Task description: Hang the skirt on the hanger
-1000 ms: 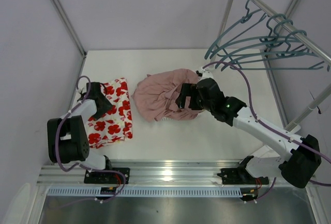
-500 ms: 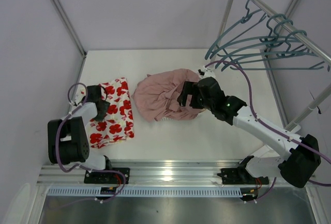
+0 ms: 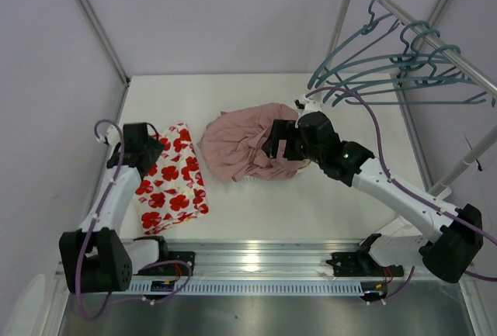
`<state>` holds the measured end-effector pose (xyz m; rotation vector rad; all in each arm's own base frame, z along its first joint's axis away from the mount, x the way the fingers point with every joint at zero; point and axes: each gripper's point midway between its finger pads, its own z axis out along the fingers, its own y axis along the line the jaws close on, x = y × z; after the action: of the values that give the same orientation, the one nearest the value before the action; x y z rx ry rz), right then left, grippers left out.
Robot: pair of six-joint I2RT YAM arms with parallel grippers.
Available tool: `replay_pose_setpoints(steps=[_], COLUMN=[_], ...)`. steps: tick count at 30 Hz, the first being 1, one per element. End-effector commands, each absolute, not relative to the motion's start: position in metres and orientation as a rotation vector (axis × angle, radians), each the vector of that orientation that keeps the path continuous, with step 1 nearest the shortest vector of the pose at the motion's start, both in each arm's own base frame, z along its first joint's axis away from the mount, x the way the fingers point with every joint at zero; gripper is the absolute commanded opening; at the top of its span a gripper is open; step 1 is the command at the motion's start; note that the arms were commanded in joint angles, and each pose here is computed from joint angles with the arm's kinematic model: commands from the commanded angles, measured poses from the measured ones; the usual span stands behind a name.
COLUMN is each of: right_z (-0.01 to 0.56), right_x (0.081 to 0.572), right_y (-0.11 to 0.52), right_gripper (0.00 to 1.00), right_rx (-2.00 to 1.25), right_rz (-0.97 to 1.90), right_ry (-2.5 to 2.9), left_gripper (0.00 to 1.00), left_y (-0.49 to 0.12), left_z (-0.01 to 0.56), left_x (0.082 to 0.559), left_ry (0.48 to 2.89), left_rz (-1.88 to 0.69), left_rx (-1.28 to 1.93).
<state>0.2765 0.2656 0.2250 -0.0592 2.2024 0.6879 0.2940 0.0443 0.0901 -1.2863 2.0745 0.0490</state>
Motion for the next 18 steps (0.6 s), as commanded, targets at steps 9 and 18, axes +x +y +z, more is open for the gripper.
replay_pose_setpoints(steps=[9, 18], right_z=[0.260, 0.229], right_x=[0.263, 0.239], right_y=[0.257, 0.206], right_gripper=[0.99, 0.99], right_rx=[-0.079, 0.173], right_rz=[0.660, 0.588], right_ry=[2.131, 2.162], left_gripper=[0.73, 0.68], left_y=[-0.065, -0.137], left_z=[0.260, 0.191], left_x=[0.326, 0.340], left_ry=[2.054, 2.232], left_rz=[-0.389, -0.453], left_rx=[-0.140, -0.036])
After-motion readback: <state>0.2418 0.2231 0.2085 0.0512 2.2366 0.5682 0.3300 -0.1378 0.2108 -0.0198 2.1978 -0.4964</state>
